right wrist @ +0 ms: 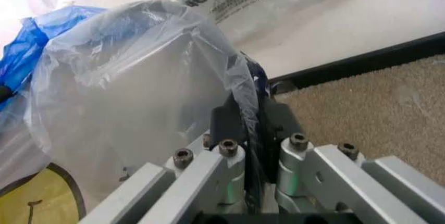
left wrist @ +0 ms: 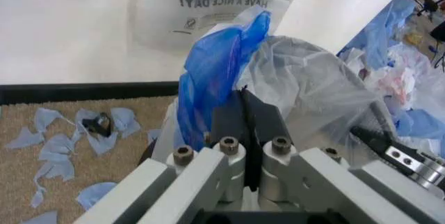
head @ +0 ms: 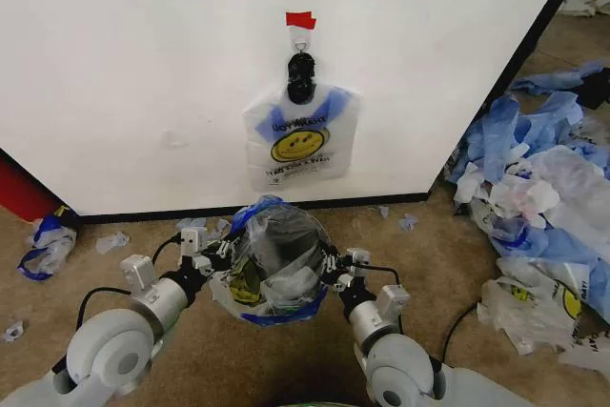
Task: Pick up the garbage bag from the wall and place it over the trash bin.
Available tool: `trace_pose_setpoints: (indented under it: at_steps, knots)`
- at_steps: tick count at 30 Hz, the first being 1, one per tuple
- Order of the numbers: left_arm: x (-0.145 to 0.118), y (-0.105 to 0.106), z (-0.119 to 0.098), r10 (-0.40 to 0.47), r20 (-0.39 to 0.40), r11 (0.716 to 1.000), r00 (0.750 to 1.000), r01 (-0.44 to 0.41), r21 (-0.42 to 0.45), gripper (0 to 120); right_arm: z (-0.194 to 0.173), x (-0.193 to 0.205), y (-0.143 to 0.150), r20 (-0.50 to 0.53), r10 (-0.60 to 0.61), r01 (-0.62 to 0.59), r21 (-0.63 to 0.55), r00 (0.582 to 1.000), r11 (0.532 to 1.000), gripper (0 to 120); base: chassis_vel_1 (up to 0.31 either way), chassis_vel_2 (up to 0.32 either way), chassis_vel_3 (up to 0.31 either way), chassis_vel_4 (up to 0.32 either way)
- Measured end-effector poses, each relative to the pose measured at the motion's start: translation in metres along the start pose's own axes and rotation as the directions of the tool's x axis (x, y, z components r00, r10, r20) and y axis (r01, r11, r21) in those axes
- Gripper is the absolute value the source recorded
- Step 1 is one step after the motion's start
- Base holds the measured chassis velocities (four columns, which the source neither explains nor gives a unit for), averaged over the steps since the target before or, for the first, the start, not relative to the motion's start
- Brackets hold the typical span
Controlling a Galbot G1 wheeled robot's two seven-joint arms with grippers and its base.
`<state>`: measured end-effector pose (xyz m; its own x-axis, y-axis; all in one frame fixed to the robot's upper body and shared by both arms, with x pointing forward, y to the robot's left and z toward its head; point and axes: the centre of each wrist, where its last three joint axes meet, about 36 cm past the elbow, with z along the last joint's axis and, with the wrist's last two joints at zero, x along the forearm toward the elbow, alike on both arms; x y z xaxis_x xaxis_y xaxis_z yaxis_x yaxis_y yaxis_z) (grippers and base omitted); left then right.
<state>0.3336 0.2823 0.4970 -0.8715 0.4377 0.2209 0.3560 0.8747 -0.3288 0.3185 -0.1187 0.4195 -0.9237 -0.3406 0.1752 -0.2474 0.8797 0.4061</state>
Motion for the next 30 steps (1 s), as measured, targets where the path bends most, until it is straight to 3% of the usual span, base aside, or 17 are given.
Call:
trace_pose_setpoints:
  at_steps: [30]
  knots:
    - [-0.005,0.016,0.007,0.018,0.054,1.000,0.998,-0.018,-0.009,0,-0.004,0.006,-0.002,0.006,-0.007,0.007,0.008,1.000,1.000,0,0.000,0.000,0.000,0.000]
